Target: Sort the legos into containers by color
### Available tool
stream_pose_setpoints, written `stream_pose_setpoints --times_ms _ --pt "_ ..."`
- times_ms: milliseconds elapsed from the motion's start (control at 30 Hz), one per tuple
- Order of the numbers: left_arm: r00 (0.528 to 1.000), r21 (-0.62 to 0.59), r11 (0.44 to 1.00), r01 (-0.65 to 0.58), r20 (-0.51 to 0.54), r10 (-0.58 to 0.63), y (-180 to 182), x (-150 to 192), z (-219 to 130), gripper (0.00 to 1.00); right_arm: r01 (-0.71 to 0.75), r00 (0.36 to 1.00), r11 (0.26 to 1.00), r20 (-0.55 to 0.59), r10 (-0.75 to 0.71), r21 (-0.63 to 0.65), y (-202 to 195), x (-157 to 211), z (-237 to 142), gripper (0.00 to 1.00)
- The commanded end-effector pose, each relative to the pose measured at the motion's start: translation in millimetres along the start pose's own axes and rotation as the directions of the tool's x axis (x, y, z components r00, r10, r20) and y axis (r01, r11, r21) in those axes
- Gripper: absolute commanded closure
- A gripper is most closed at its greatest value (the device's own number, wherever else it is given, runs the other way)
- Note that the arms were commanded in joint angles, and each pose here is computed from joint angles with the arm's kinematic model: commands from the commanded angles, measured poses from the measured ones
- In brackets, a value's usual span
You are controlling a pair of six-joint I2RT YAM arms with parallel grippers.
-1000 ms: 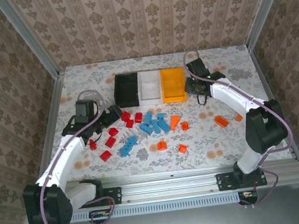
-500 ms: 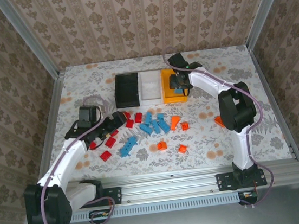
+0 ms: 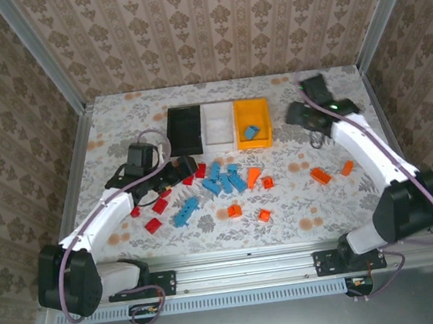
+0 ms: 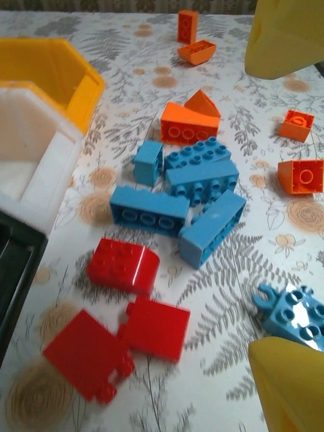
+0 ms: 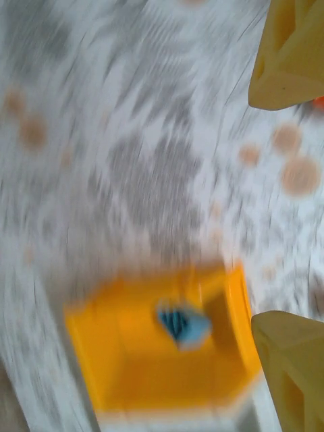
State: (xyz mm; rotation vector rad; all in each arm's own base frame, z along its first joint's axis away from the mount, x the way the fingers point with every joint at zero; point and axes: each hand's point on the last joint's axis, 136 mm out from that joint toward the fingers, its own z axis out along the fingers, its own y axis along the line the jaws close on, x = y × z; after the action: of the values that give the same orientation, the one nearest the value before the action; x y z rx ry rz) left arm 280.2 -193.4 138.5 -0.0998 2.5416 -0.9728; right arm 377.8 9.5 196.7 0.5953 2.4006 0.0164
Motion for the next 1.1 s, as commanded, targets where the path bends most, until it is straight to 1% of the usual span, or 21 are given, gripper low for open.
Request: stream_pose_setpoints --times_ms 0,67,100,167,200,233,333,433,567,600,633,767,867,933,1000,1067 --pt "0.999 0.071 0.997 -0.043 -0.021 0.044 -21 3 8 0.00 -0.200 0.966 0.966 -0.129 0.222 0.164 -83 49 12 0.19" --pt "0.998 0.078 0.996 -0.050 -0.044 0.054 -23 8 13 0.00 -0.236 0.955 0.946 -0.124 0.268 0.222 -108 59 18 0.15" --pt "0.997 0.083 0.995 -0.053 -0.053 0.057 -24 11 15 0.00 -0.245 0.949 0.939 -0.140 0.283 0.240 -115 64 24 0.14" --pt "0.996 0.089 0.995 -0.050 -0.070 0.057 -23 13 18 0.00 -0.227 0.944 0.935 -0.174 0.280 0.272 -122 74 35 0.13" --pt "0.995 0.093 0.994 -0.051 -0.082 0.059 -23 15 19 0.00 -0.213 0.940 0.927 -0.195 0.281 0.308 -128 82 44 0.13" --pt "0.994 0.092 0.995 -0.048 -0.091 0.057 -22 17 20 0.00 -0.218 0.933 0.919 -0.206 0.295 0.328 -134 86 50 0.14" --pt "0.993 0.092 0.995 -0.048 -0.105 0.058 -22 18 20 0.00 -0.248 0.917 0.896 -0.210 0.340 0.368 -147 94 63 0.20" --pt "0.993 0.094 0.994 -0.047 -0.104 0.057 -23 19 19 0.00 -0.245 0.916 0.886 -0.206 0.345 0.394 -153 95 70 0.25" --pt "0.993 0.087 0.995 -0.044 -0.109 0.053 -22 20 18 0.00 -0.230 0.907 0.878 -0.234 0.349 0.419 -156 100 80 0.29" --pt "0.993 0.085 0.995 -0.044 -0.109 0.054 -22 20 18 0.00 -0.227 0.905 0.878 -0.242 0.349 0.421 -156 102 82 0.31" --pt "0.992 0.084 0.996 -0.042 -0.112 0.052 -22 21 18 0.00 -0.227 0.904 0.879 -0.246 0.350 0.419 -155 104 86 0.35" --pt "0.992 0.066 0.997 -0.049 -0.110 0.056 -21 20 15 0.01 -0.222 0.898 0.880 -0.264 0.352 0.420 -155 108 96 0.60" --pt "0.992 0.057 0.997 -0.049 -0.111 0.055 -20 20 13 0.00 -0.210 0.911 0.878 -0.239 0.335 0.429 -158 104 93 0.72" --pt "0.993 0.057 0.997 -0.046 -0.108 0.052 -21 19 11 0.00 -0.205 0.921 0.884 -0.223 0.319 0.420 -156 99 89 0.77" --pt "0.993 0.050 0.998 -0.044 -0.109 0.049 -21 19 10 0.00 -0.195 0.936 0.898 -0.199 0.291 0.395 -147 91 82 0.78" --pt "0.993 0.034 0.998 -0.045 -0.104 0.048 -20 18 6 0.01 -0.184 0.952 0.927 -0.174 0.251 0.328 -121 78 73 0.77"
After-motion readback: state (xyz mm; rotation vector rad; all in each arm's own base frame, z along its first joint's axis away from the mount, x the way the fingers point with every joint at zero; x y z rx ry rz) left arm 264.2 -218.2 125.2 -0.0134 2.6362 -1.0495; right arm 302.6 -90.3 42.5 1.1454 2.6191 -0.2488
